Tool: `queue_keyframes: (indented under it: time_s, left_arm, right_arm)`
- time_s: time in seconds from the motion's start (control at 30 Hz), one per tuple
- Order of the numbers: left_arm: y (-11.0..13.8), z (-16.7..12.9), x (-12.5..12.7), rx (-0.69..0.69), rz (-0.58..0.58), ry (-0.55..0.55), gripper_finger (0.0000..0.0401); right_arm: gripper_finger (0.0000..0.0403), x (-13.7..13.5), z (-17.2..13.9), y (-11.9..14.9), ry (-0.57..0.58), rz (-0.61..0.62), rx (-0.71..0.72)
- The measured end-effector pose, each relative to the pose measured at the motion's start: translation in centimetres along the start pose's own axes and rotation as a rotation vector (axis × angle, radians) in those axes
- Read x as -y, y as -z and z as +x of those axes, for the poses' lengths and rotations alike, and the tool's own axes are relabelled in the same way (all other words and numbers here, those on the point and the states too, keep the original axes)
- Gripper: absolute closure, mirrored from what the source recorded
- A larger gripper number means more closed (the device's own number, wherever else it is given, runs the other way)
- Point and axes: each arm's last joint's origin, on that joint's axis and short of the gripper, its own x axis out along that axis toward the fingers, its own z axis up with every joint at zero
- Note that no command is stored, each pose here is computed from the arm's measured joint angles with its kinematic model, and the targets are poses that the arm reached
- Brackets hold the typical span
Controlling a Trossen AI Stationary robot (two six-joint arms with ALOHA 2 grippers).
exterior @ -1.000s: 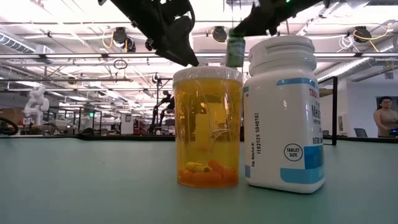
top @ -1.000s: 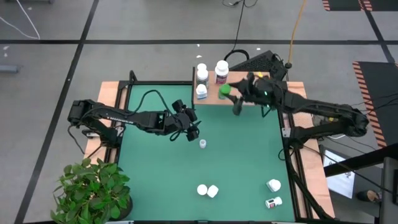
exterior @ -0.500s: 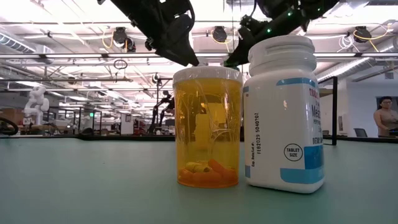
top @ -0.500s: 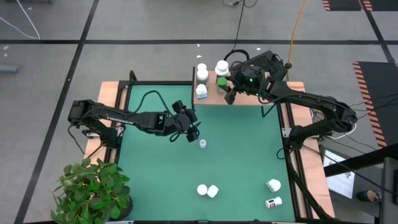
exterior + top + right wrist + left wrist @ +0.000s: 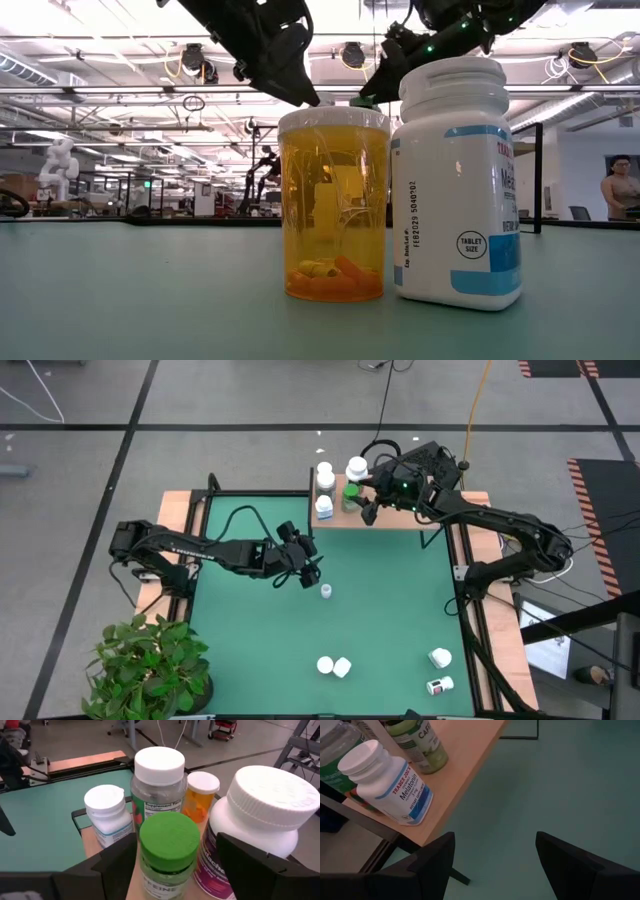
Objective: Pick and place medicine bottles onto shelf by color
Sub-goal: Put the left blue and white pill bottle on the shelf
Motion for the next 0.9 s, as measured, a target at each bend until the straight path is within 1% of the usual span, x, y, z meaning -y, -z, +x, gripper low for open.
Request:
queue_keyframes:
  time_s: [0.13, 0.27, 0.4, 0.5, 0.63, 0.8, 0.9]
  left_arm:
    - [0.0, 0.0, 0.0, 0.000, 0.000, 0.000, 0.0121]
    - [0.1, 0.0, 0.0, -0.008, 0.005, 0.000, 0.0121]
    - [0.2, 0.0, 0.0, -0.015, 0.009, 0.000, 0.0121]
    - [0.2, 0.0, 0.0, -0.015, 0.010, 0.000, 0.0121]
    - [0.2, 0.0, 0.0, -0.016, 0.010, 0.000, 0.0121]
    - [0.2, 0.0, 0.0, -0.016, 0.005, 0.000, 0.0121]
    - [0.2, -0.1, 0.1, -0.016, -0.005, 0.002, 0.0121]
  right_arm:
    - [0.0124, 0.0, -0.2, -0.1, 0.000, -0.009, 0.002]
    - [0.0122, -0.6, -1.9, -0.9, -0.015, -0.042, 0.038]
    - [0.0122, -2.5, -4.1, -1.4, -0.079, -0.077, 0.036]
    - [0.0122, -4.5, -5.4, -1.0, -0.154, -0.101, 0.008]
    - [0.0122, -8.0, -5.9, 1.5, -0.288, -0.088, -0.036]
    - [0.0122, -12.5, -5.9, 6.2, -0.467, -0.067, -0.036]
    - [0.0122, -14.8, -6.2, 8.8, -0.566, -0.068, -0.032]
